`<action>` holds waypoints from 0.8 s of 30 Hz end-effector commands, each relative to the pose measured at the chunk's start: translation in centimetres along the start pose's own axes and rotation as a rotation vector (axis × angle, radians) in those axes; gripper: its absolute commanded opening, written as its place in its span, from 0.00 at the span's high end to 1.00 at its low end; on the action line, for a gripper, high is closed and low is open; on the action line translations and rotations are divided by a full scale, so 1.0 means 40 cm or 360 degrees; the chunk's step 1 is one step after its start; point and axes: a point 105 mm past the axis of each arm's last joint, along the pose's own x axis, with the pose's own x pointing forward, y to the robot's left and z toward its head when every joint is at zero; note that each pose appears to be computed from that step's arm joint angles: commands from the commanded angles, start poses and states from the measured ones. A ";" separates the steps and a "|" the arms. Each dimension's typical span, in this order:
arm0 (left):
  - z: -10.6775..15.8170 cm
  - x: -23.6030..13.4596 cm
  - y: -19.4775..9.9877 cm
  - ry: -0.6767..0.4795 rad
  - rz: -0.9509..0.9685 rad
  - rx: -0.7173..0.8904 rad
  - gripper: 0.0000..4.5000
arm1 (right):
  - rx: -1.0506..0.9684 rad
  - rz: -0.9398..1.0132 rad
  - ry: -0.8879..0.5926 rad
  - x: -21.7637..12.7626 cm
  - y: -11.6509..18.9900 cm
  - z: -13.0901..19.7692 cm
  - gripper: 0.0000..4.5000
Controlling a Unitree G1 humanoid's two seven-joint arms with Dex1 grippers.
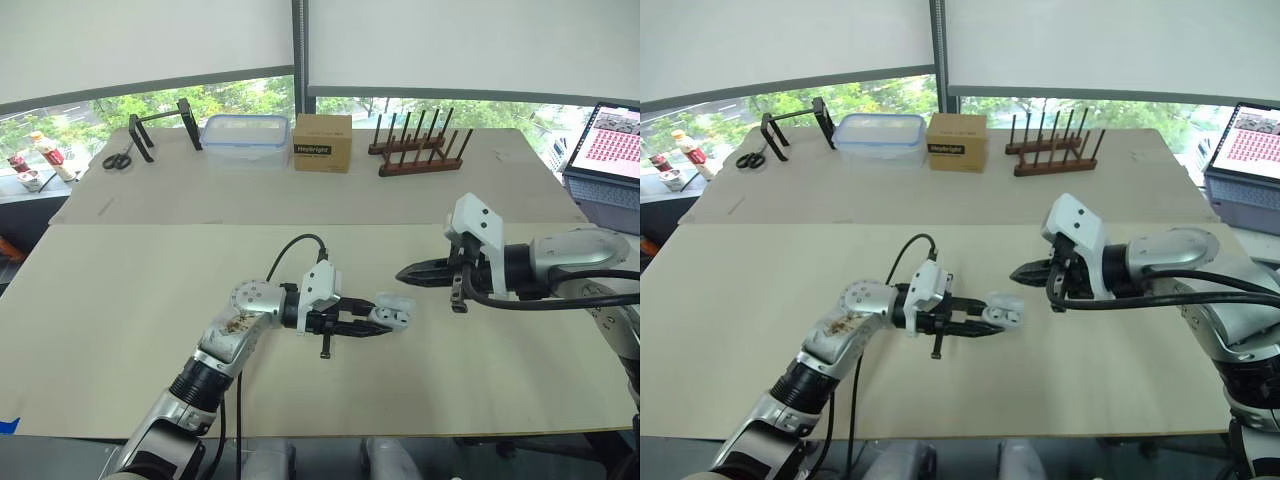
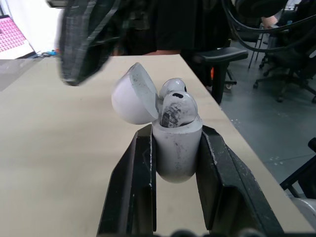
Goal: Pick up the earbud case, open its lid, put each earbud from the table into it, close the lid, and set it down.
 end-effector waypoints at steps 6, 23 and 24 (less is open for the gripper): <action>0.036 -0.003 0.030 -0.0056 0.0078 0.0086 0.87 | 0.0030 0.0173 0.0078 -0.017 0.084 -0.014 1.00; -0.065 -0.028 0.040 0.0139 0.0194 -0.1143 0.87 | -0.0119 -0.0094 0.0098 -0.034 0.074 -0.061 1.00; -0.075 -0.026 0.046 0.0161 0.0224 -0.1262 0.87 | -0.0140 -0.0140 0.0091 -0.034 0.065 -0.065 1.00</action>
